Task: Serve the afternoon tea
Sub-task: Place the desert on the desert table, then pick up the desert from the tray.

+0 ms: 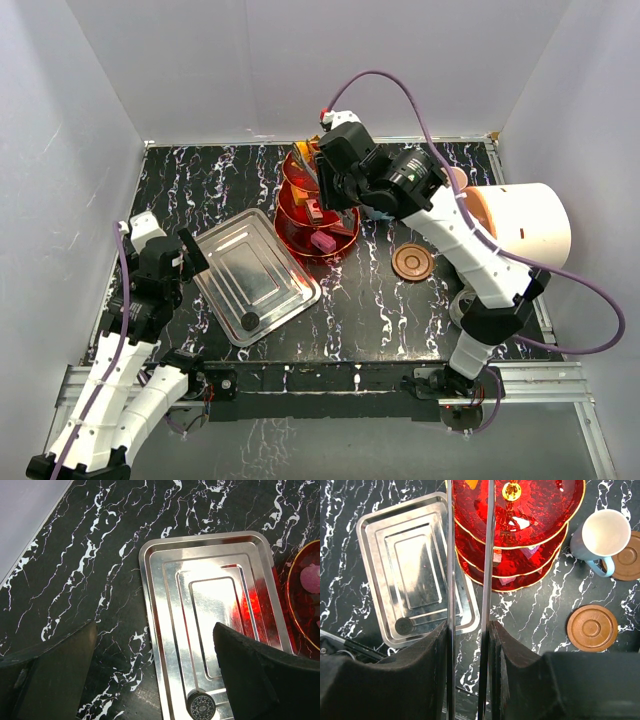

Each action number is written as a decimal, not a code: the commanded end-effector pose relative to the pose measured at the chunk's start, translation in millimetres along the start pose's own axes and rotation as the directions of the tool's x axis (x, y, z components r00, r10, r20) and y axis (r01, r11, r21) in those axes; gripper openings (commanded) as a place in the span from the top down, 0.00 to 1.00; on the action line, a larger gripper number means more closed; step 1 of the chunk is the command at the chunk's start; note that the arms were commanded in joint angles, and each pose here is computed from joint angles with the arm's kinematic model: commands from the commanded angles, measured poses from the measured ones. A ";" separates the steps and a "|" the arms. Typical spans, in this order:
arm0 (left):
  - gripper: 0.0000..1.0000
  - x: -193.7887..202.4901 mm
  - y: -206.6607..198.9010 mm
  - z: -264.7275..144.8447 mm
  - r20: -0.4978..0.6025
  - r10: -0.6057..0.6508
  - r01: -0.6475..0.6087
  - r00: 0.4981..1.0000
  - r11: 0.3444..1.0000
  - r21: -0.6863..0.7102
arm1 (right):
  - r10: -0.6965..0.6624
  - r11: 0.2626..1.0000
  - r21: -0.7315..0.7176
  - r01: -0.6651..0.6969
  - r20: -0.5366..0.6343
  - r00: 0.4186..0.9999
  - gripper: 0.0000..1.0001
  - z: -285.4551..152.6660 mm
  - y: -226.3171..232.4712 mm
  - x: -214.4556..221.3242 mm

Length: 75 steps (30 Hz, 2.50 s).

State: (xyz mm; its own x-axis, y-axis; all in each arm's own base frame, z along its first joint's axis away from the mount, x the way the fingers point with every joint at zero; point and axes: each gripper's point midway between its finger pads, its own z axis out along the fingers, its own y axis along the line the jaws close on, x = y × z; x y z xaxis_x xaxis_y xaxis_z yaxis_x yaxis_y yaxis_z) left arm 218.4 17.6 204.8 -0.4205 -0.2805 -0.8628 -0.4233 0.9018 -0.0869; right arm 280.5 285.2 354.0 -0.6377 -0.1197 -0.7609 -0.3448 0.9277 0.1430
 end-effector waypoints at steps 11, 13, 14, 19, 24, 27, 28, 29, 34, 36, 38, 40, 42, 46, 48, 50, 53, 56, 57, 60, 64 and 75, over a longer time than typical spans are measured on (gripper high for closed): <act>0.01 -12.2 -0.6 -4.7 0.035 -0.014 0.014 0.999 1.000 0.005 | -0.058 0.998 -0.004 0.058 -0.017 0.998 0.65 20.5 2.6 -0.7; 0.01 -12.5 0.3 -5.2 0.039 -0.017 0.017 0.999 1.000 0.004 | -0.044 0.999 -0.020 0.044 0.009 0.999 0.64 8.4 2.3 -6.7; 0.01 -13.0 0.3 -5.6 0.041 -0.019 0.019 0.999 1.000 0.005 | -0.035 0.999 -0.032 0.036 0.021 0.999 0.63 1.7 2.6 -9.1; 0.01 -13.0 -0.3 -5.9 0.041 -0.021 0.021 0.999 1.000 0.009 | -0.012 0.997 -0.081 0.016 0.053 0.999 0.60 -22.8 1.1 -9.8; 0.01 -12.8 -1.9 -5.8 0.038 -0.018 0.018 0.999 1.000 0.017 | 0.022 0.988 -0.153 -0.011 0.070 0.997 0.60 -43.5 6.0 -9.8; 0.01 -12.9 -1.7 -6.2 0.038 -0.019 0.018 0.999 1.000 0.017 | 0.032 0.959 -0.284 -0.017 0.047 0.998 0.62 -52.6 26.1 -1.9; 0.01 -13.1 -1.1 -6.6 0.039 -0.019 0.019 0.999 1.000 0.015 | 0.042 0.946 -0.322 -0.028 0.036 0.998 0.62 -54.4 32.2 2.0; 0.01 -13.5 -0.8 -7.0 0.042 -0.022 0.021 0.999 1.000 0.015 | 0.056 0.939 -0.340 -0.044 0.026 0.998 0.62 -52.6 35.3 5.8; 0.01 -18.4 2.6 -12.5 0.074 -0.046 0.044 0.996 0.999 0.024 | 0.137 0.908 -0.399 -0.125 0.002 0.991 0.63 -56.8 43.0 16.0; 0.01 -20.2 1.7 -14.1 0.086 -0.053 0.050 0.995 0.998 0.037 | 0.140 0.904 -0.405 -0.134 -0.014 0.990 0.63 -58.7 41.7 24.2; 0.01 -19.7 1.2 -14.1 0.083 -0.051 0.048 0.995 0.998 0.039 | 0.131 0.905 -0.405 -0.134 -0.036 0.991 0.63 -58.2 39.5 34.4; 0.01 -18.3 1.0 -12.7 0.073 -0.044 0.042 0.996 0.999 0.033 | 0.115 0.897 -0.423 -0.131 -0.064 0.991 0.63 -58.0 41.7 43.5; 0.01 -17.7 1.1 -12.2 0.065 -0.040 0.039 0.997 0.999 0.027 | 0.087 0.887 -0.446 -0.122 -0.096 0.992 0.64 -56.1 47.2 53.8; 0.01 -20.1 4.5 -14.7 0.079 -0.051 0.049 0.996 0.999 0.020 | 0.010 0.887 -0.454 -0.085 -0.165 0.986 0.65 -44.1 58.1 79.6; 0.01 -22.4 8.2 -16.5 0.096 -0.061 0.060 0.994 0.998 0.009 | -0.044 0.895 -0.443 -0.050 -0.199 0.979 0.66 -36.8 64.4 97.3; 0.01 -23.9 13.0 -18.9 0.105 -0.071 0.072 0.992 0.997 -0.007 | -0.095 0.913 -0.409 -0.007 -0.229 0.969 0.66 -26.0 64.9 118.1; 0.01 -25.1 20.8 -21.7 0.120 -0.086 0.091 0.989 0.995 -0.037 | -0.168 0.929 -0.366 0.057 -0.280 0.945 0.66 -9.7 60.8 147.8; 0.01 -26.4 29.5 -24.3 0.135 -0.101 0.111 0.986 0.991 -0.074 | -0.248 0.932 -0.337 0.134 -0.323 0.913 0.66 5.0 64.6 176.0; 0.01 -27.3 31.2 -24.9 0.141 -0.106 0.119 0.984 0.990 -0.081 | -0.272 0.929 -0.334 0.158 -0.330 0.904 0.66 8.1 68.5 183.4; 0.01 -27.6 34.0 -25.4 0.148 -0.110 0.125 0.983 0.988 -0.093 | -0.325 0.920 -0.332 0.208 -0.350 0.879 0.66 14.1 81.3 201.3; 0.01 -26.8 33.0 -24.4 0.141 -0.106 0.120 0.984 0.988 -0.094 | -0.364 0.904 -0.358 0.234 -0.357 0.860 0.66 17.4 103.5 220.2; 0.01 -27.4 31.1 -25.5 0.143 -0.107 0.119 0.984 0.990 -0.078 | -0.445 0.881 -0.342 0.328 -0.359 0.820 0.61 25.4 133.5 246.0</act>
State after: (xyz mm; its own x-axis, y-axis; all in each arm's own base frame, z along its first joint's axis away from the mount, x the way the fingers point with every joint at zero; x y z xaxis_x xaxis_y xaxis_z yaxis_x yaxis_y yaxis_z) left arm 198.4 41.6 225.1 -0.2907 -0.3236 -0.9004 -0.5234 0.8416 -0.1335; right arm 87.1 364.9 153.5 -0.6348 -0.6753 -0.3755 -0.7518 0.6520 0.0984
